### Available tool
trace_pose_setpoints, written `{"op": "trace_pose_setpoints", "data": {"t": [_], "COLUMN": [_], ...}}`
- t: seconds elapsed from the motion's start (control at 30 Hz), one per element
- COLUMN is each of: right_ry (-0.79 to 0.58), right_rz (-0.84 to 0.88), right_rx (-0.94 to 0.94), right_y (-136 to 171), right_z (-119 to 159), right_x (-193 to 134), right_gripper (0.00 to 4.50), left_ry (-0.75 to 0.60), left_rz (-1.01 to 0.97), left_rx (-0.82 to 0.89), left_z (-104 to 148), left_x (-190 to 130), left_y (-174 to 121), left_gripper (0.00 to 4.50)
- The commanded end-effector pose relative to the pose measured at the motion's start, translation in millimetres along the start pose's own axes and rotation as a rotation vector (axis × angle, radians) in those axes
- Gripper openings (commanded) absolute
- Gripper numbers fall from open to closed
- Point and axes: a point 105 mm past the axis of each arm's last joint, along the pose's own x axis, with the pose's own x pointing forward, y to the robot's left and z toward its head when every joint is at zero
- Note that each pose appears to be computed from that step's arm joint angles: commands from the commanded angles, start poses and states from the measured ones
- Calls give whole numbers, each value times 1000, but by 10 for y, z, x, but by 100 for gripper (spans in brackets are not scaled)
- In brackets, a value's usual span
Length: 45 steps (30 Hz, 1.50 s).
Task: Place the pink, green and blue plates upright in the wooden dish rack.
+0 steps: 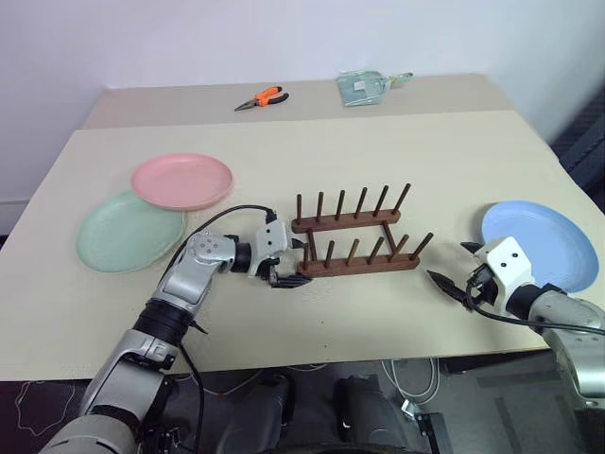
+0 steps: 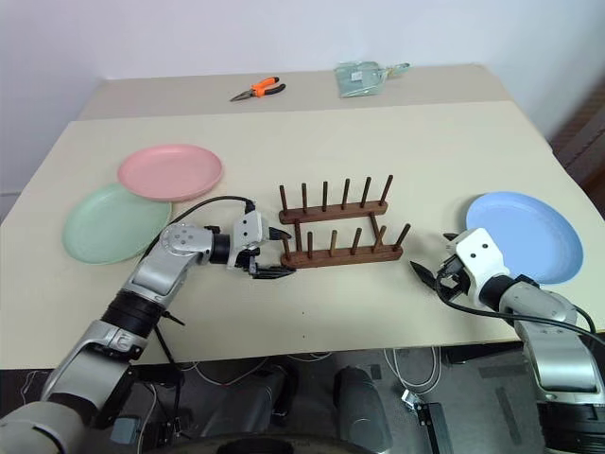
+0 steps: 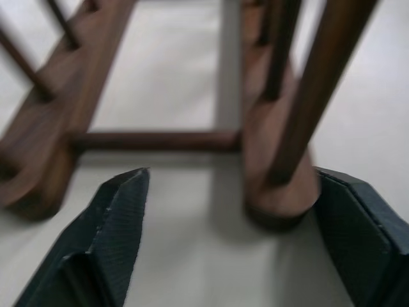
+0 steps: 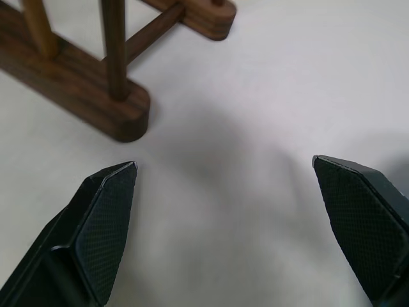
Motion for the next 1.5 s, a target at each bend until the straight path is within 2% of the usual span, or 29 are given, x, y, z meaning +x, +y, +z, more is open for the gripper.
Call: {"op": "trace_pose_setpoints", "data": {"t": [0.03,0.07,0.1,0.17,0.23,0.27,0.3,0.33,0.4,0.53,0.63,0.73,0.97,1.27,1.37,1.43,1.5], "right_ry": [-24,-19,-16,-16,-18,-21,-23,-25,-28,-73,-57,-87,-63,-11,-23,-49,-88], "right_rz": [49,84,114,150,188,203,213,217,206,185,77,-4,-79,-170,-168,-96,-22], "right_rx": [-25,-22,-16,-7,-3,1,4,5,-4,-14,-67,-34,-81,-103,-102,-95,-111], "right_y": [44,107,165,243,351,399,431,452,481,617,518,398,165,-65,-63,46,164], "right_z": [82,75,71,74,83,91,97,103,118,232,268,397,450,360,387,448,527], "right_x": [-42,-44,-42,-40,6,34,50,67,141,392,600,789,967,982,989,967,922], "right_gripper": [397,371,323,217,104,67,16,7,7,7,7,7,7,7,7,7,58], "left_ry": [78,69,59,35,2,-11,-19,-25,-45,-22,1,1,-37,-53,-53,-78,-118], "left_rz": [47,30,7,-34,-57,-53,-49,-50,-2,313,468,531,532,507,504,499,512], "left_rx": [-96,-141,-170,-199,-203,-202,-203,-202,-192,-250,-296,-307,-282,-262,-258,-287,-302], "left_z": [-231,-244,-236,-179,-86,-43,-15,7,50,-24,-93,-98,-13,52,53,72,115], "left_x": [-263,-321,-356,-369,-250,-173,-127,-81,69,415,476,548,610,647,640,538,362], "left_y": [-36,-137,-242,-409,-560,-608,-638,-667,-670,-338,-90,72,208,227,214,208,240], "left_gripper": [348,322,294,196,89,56,52,52,52,52,52,52,52,52,52,52,104]}}
